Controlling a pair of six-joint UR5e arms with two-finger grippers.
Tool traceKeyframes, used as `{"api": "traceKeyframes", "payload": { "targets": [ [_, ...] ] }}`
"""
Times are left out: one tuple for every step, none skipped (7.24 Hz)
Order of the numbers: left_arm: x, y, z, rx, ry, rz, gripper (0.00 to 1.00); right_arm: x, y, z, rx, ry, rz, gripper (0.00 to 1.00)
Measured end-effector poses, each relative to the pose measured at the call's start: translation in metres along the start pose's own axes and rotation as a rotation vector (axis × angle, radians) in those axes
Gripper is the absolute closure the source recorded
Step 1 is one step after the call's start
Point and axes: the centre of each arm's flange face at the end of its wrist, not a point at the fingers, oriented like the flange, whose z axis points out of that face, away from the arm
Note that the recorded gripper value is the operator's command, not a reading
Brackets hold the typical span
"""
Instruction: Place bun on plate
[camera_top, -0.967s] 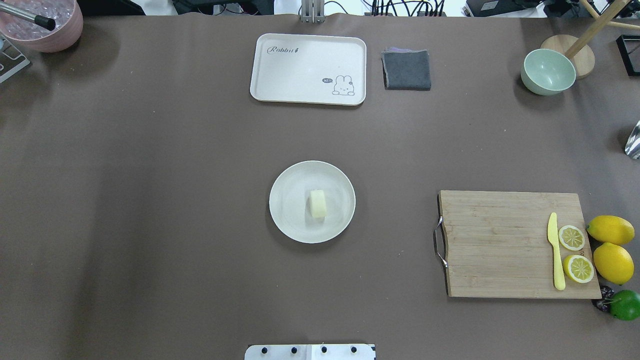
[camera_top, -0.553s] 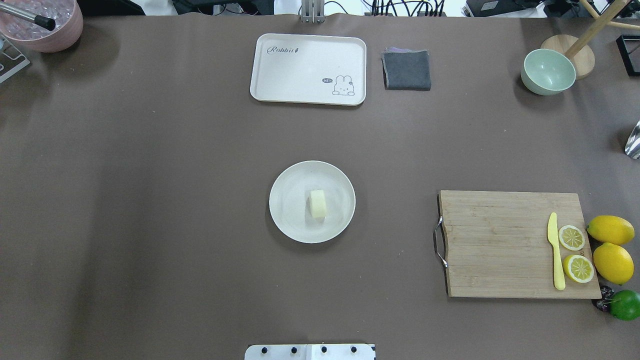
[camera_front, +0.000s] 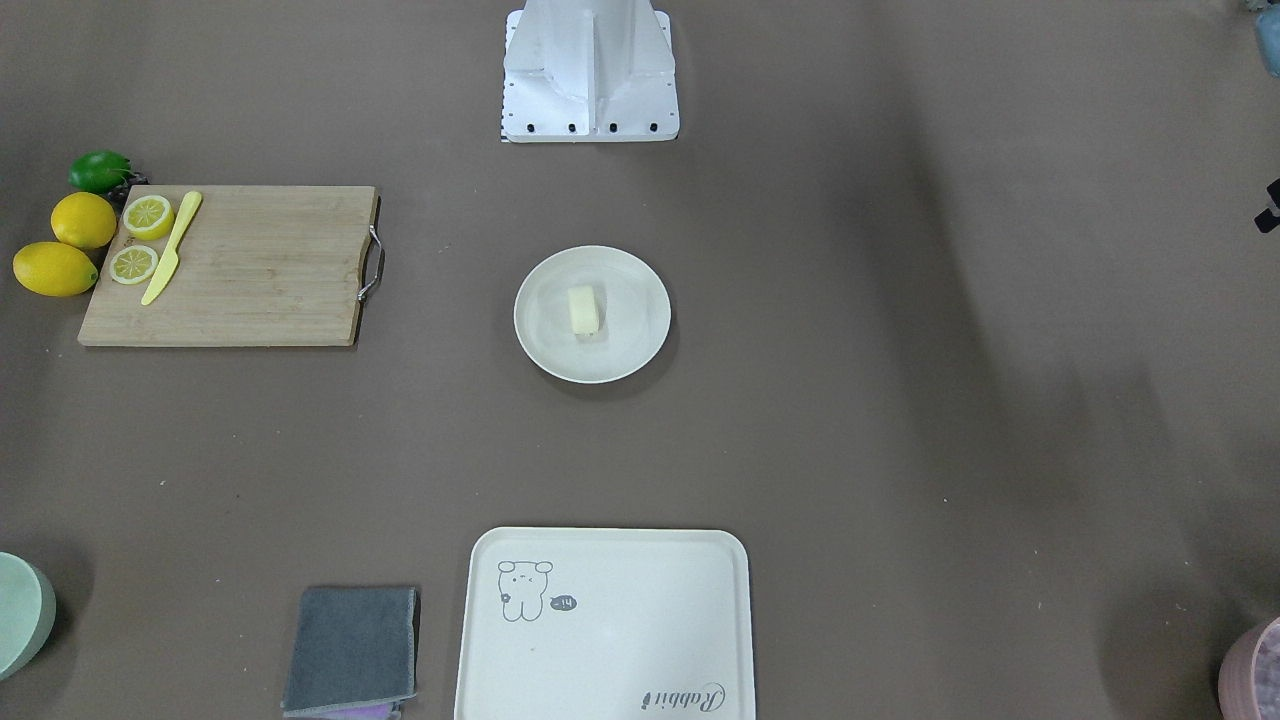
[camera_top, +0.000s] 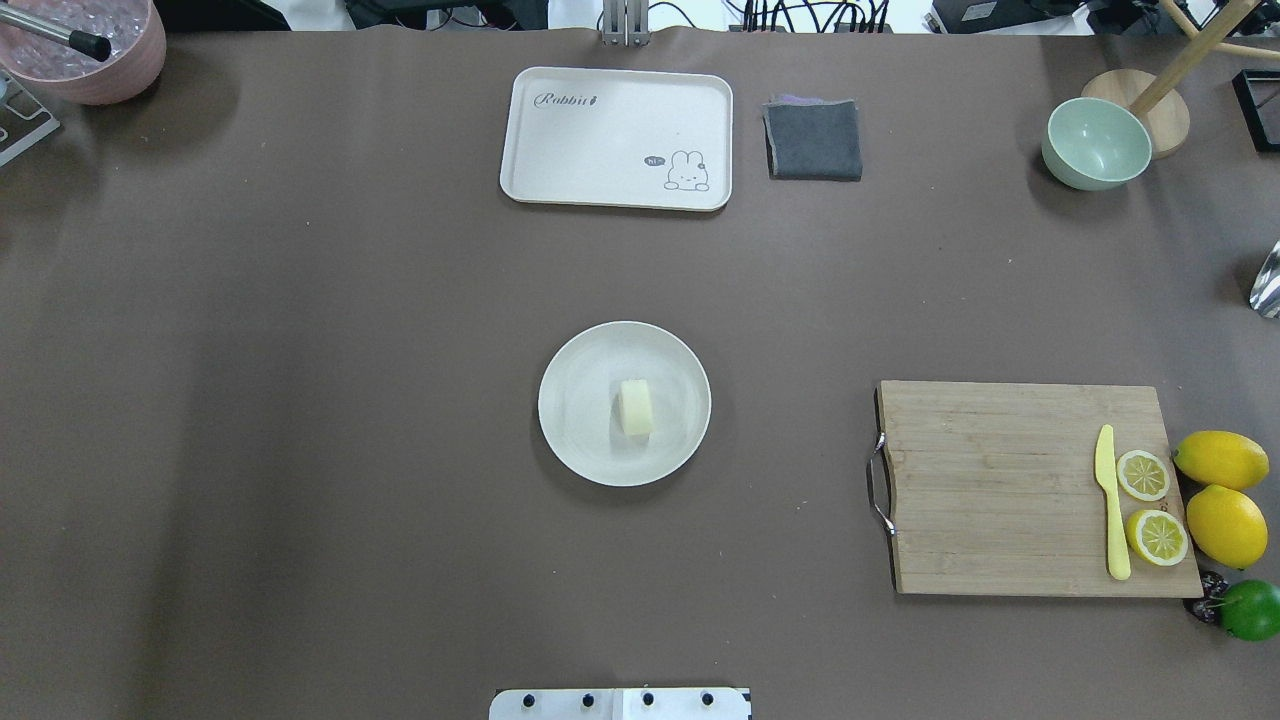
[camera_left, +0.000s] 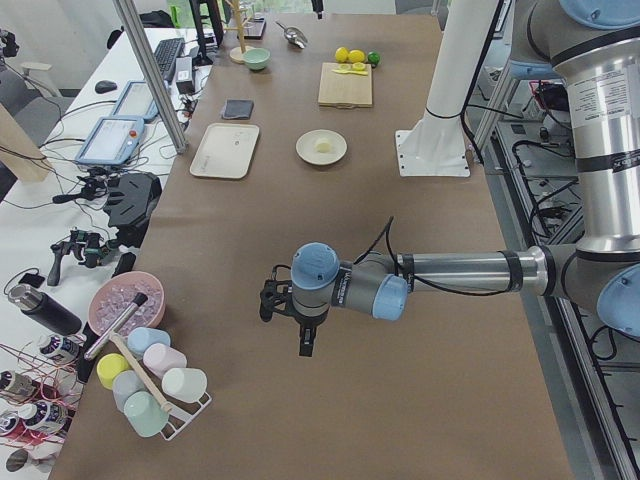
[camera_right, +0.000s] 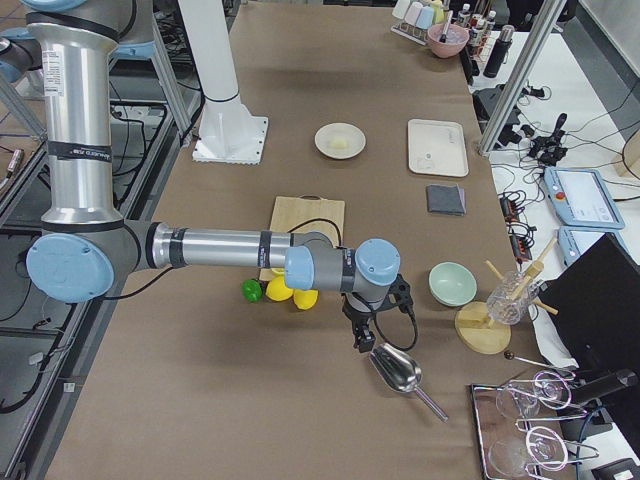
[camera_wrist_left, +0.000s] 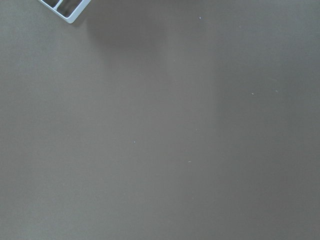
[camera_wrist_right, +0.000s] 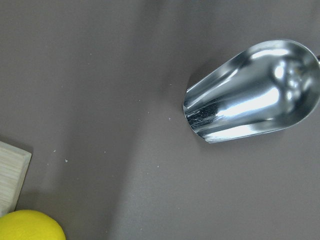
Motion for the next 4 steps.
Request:
{"api": "traceKeyframes", "payload": {
  "targets": [
    [-0.0028,0.003,0.0014,-0.002,-0.001,-0.004,0.03,0.0,0.0018,-0.0004,0.001,0.0,-0.001,0.0],
    [-0.0038,0.0043,0.0011,0.0,-0.001,-0.005,0.03,-0.0003,0.0046,-0.0004,0.001,0.0,-0.002,0.0],
    [-0.0043,0.0047,0.0005,0.001,-0.001,-0.006,0.03,-0.0003,0.0069,0.0,0.0,0.0,-0.002,0.0],
    [-0.0045,0.0049,0.0004,0.002,-0.001,-0.006,0.03,0.0001,0.0083,0.0005,-0.001,0.0,-0.001,0.0]
  ]
}}
